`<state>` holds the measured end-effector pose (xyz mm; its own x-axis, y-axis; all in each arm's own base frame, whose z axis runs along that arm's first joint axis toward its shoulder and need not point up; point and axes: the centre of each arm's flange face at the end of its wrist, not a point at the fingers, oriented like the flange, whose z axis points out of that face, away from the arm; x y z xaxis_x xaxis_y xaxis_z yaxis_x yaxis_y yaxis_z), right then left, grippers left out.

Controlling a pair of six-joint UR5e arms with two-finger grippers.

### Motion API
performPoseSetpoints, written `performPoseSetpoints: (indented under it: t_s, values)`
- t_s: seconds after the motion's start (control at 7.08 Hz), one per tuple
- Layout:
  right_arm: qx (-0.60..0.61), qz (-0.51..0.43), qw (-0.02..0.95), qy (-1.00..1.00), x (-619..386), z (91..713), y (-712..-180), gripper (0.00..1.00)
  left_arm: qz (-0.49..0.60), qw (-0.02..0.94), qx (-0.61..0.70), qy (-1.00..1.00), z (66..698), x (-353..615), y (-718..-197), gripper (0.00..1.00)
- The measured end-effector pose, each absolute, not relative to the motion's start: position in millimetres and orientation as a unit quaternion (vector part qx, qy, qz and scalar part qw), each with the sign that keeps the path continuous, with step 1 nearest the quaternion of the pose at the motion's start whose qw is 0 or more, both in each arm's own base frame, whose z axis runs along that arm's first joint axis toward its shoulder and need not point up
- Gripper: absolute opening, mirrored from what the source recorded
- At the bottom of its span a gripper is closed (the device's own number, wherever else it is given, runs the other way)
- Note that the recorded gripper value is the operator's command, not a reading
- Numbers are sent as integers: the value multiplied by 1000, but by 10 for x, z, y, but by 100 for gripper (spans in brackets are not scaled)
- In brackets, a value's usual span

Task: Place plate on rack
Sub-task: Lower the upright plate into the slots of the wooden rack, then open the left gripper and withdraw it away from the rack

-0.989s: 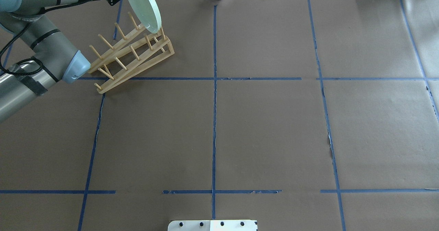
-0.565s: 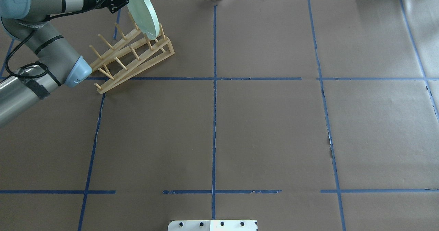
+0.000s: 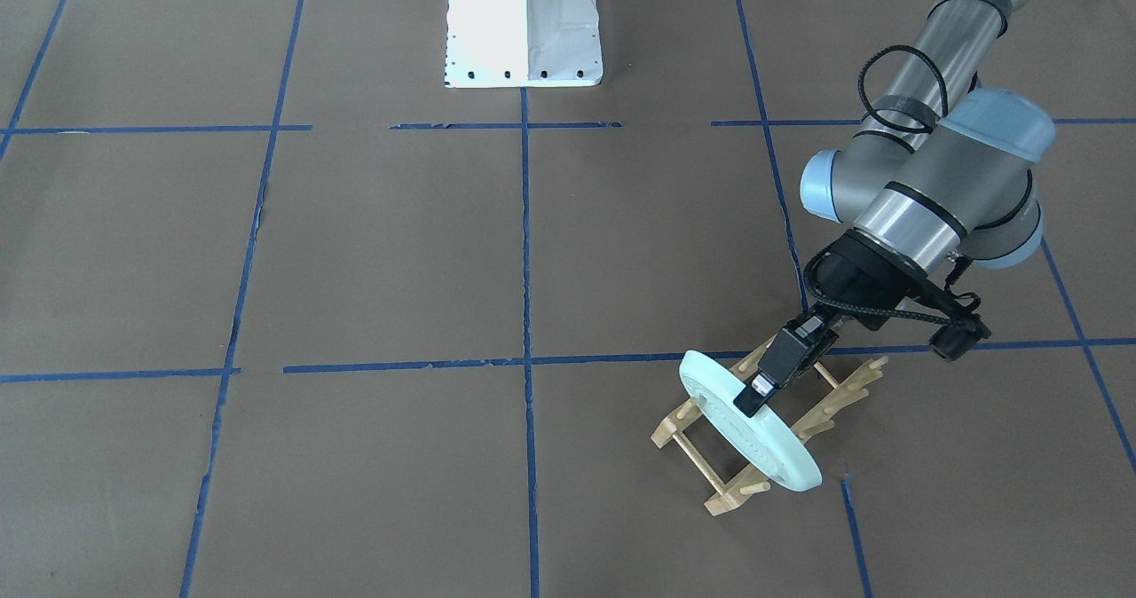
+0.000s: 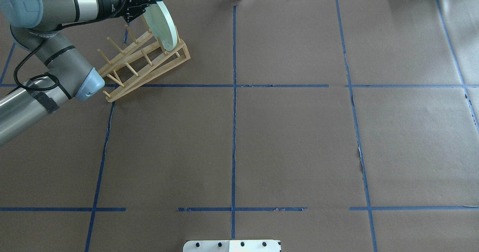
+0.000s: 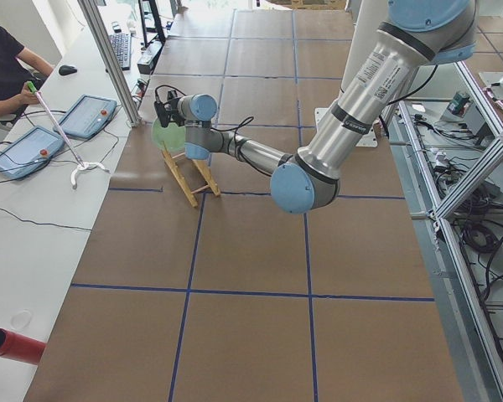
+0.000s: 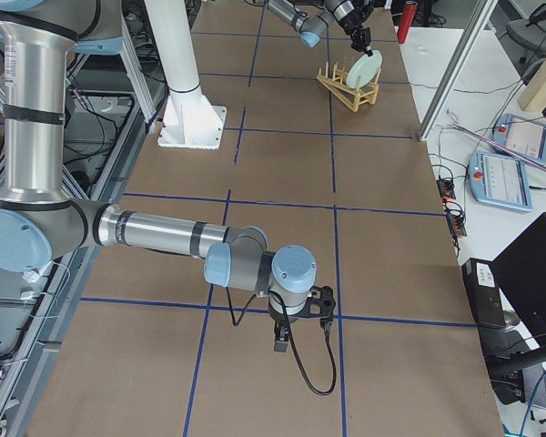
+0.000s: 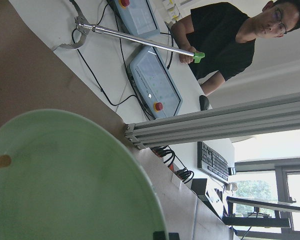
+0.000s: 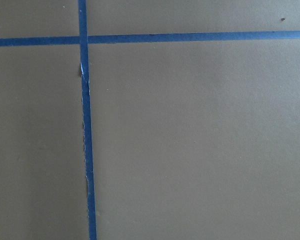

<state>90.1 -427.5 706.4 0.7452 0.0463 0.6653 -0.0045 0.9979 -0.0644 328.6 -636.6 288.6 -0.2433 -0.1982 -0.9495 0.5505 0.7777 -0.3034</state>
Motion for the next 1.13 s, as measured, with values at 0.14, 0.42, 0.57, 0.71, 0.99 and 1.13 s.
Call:
performPoseSetpoints:
  t_s: [0.14,0.42,0.57,0.71,0.99,1.13]
  values:
    - [-29,14,934,-357,901,7064,-4276,100,-311,603,121,724,2888,3289,-6366,100]
    - [-29,13,934,-357,902,7059,-4281,100,-308,603,127,725,2852,3226,-6382,100]
    - [-29,13,934,-357,902,7060,-4280,100,-304,609,131,721,2777,3075,-6417,100]
    - [-29,13,934,-357,902,7061,-4279,100,-292,635,125,704,2735,2866,-6416,100]
    - [-29,13,934,-357,902,7060,-4281,100,-236,722,134,637,2938,2139,-6136,100]
    - [-29,13,934,-357,902,7059,-4281,100,-207,761,149,596,3172,1754,-5994,100]
